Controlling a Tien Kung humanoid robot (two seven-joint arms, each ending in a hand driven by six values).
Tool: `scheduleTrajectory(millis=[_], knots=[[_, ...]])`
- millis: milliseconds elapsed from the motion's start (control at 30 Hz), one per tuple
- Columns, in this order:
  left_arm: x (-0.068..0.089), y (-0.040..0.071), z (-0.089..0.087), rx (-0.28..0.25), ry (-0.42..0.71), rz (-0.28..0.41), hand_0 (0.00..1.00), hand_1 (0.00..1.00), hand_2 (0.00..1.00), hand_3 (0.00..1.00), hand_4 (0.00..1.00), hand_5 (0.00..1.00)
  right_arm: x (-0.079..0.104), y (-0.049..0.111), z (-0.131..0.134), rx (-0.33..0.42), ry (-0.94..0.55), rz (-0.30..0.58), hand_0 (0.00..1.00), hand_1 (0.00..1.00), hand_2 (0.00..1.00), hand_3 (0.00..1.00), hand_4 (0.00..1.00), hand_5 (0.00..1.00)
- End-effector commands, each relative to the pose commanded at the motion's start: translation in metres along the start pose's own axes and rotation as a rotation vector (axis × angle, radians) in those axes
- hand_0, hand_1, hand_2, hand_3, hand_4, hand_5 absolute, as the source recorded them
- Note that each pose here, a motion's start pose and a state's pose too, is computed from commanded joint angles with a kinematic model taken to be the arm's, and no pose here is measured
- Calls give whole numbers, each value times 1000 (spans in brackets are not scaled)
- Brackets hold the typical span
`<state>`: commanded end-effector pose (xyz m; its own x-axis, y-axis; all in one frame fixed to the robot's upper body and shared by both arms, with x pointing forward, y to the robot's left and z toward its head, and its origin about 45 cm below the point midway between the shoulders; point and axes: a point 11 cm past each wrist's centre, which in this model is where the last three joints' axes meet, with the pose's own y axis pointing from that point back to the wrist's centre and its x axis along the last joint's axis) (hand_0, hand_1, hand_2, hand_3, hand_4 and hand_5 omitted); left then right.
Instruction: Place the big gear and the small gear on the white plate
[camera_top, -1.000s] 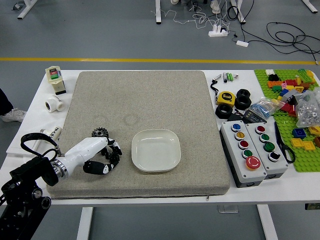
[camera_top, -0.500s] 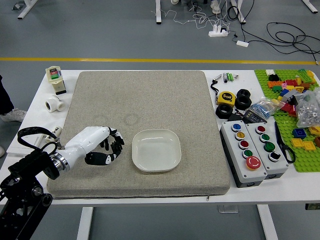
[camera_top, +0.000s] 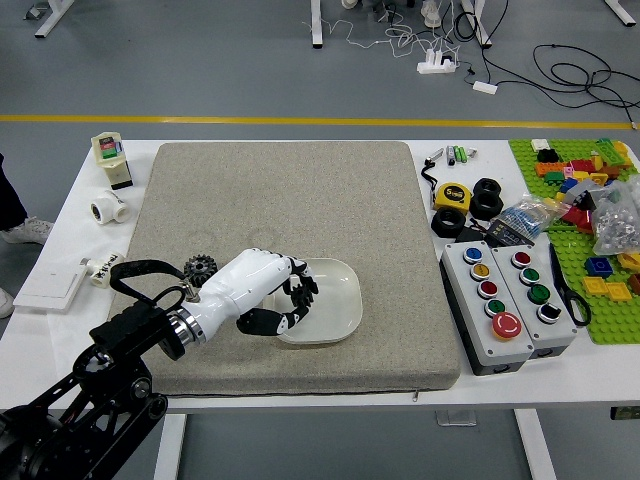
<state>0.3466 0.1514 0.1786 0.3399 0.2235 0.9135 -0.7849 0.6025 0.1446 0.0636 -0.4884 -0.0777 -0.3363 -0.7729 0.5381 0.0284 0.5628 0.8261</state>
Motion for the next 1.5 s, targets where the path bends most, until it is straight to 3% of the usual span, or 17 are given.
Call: scheduleTrajectory(millis=[167,200,267,433,567,600,733,767,800,967,1000,1367,1400,1500], knots=[[0,-6,-6,36,-4,15,581,726,865,901,998,438,0,0,-2,3,-3,-1,613,615,706,573,780,716],[3,-7,-6,41,-6,31,634,784,970,962,998,466,0,0,-2,3,-4,0,614,615,706,573,779,716],[6,-7,-7,44,-8,49,634,784,970,962,998,466,0,0,-2,4,-5,0,614,615,706,573,779,716],[28,-3,-12,59,2,141,648,782,986,967,998,471,1,0,-2,4,-5,2,611,614,705,573,780,716],[47,5,-29,102,9,184,648,782,986,967,998,471,1,0,-2,4,-5,3,611,614,705,573,780,716],[51,7,-35,119,11,187,653,788,965,933,998,305,1,0,-2,4,-5,3,614,614,704,573,780,715],[58,14,-55,174,13,175,653,788,965,933,998,305,1,0,-2,4,-6,3,614,614,704,573,780,715],[59,14,-56,176,13,174,653,788,965,933,998,305,1,0,-2,4,-6,3,614,614,704,573,780,715],[59,16,-62,192,15,168,651,785,915,897,956,236,1,0,-2,4,-6,2,613,614,705,573,781,714],[52,22,-90,266,23,122,651,785,915,897,956,236,0,0,-3,4,-4,2,613,614,705,573,781,714],[49,23,-95,281,27,109,629,760,860,867,893,186,0,0,-3,3,-4,2,612,614,705,575,781,715],[26,30,-123,382,61,45,621,753,848,865,869,157,0,0,-2,1,-3,2,610,614,706,574,781,715],[26,31,-124,391,59,57,444,584,688,712,419,2,0,0,-1,0,-3,2,613,614,706,574,781,715],[27,31,-124,403,55,64,444,584,688,712,419,2,0,0,0,-2,-3,2,613,614,706,574,781,715]])
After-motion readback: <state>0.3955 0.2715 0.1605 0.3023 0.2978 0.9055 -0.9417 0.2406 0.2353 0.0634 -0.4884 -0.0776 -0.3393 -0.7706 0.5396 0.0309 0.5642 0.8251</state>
